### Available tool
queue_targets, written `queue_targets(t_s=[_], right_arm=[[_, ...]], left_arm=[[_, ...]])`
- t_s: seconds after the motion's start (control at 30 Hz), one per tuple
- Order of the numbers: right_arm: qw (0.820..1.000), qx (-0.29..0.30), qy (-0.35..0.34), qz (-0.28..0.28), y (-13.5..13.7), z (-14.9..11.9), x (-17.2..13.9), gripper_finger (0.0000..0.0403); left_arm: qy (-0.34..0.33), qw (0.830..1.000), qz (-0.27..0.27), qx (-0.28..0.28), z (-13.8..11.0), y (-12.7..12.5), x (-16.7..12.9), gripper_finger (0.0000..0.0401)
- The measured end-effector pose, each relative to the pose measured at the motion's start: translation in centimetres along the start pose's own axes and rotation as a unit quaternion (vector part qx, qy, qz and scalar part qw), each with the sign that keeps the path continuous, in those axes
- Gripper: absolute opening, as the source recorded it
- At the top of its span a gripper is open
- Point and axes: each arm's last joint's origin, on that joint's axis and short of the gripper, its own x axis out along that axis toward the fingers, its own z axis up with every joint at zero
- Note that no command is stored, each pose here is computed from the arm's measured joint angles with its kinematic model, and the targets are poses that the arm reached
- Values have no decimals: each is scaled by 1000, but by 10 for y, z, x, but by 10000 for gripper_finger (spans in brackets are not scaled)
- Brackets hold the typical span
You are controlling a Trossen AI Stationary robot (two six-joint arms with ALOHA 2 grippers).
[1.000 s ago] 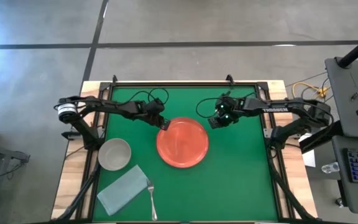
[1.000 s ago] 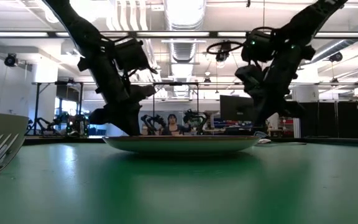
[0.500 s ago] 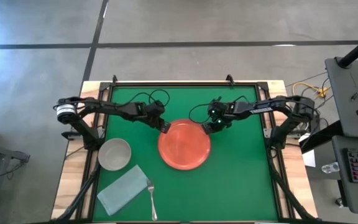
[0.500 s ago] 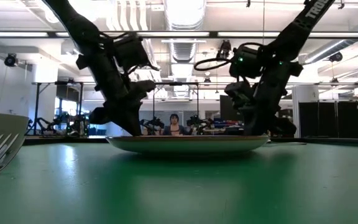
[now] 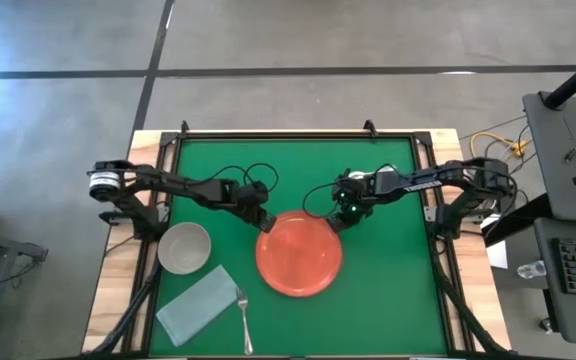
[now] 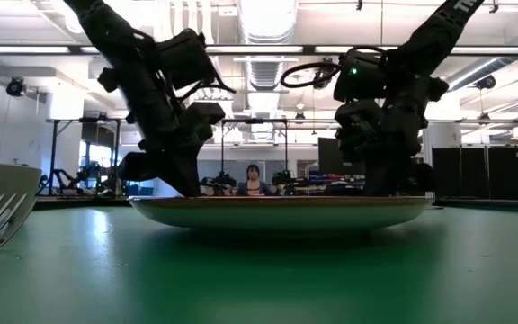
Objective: Set table place
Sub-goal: Move the orange plate to the middle of the table, then put the gray bowl on top of the orange plate
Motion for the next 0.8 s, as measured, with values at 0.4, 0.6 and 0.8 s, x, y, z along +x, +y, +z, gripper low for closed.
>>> queue_targets(t_s=[0.4,0.6,0.8], right_arm=[[999,-5,37,15,10,-13,6,8],[999,-8,42,18,11,-15,6,8],[999,-35,-20,-37,5,-8,4,8]], left_arm=[[23,1000,2,-21,-25,-12,2,0],[32,999,32,-28,-29,-10,0,0],[-13,998,56,-25,-21,-11,-9,0]])
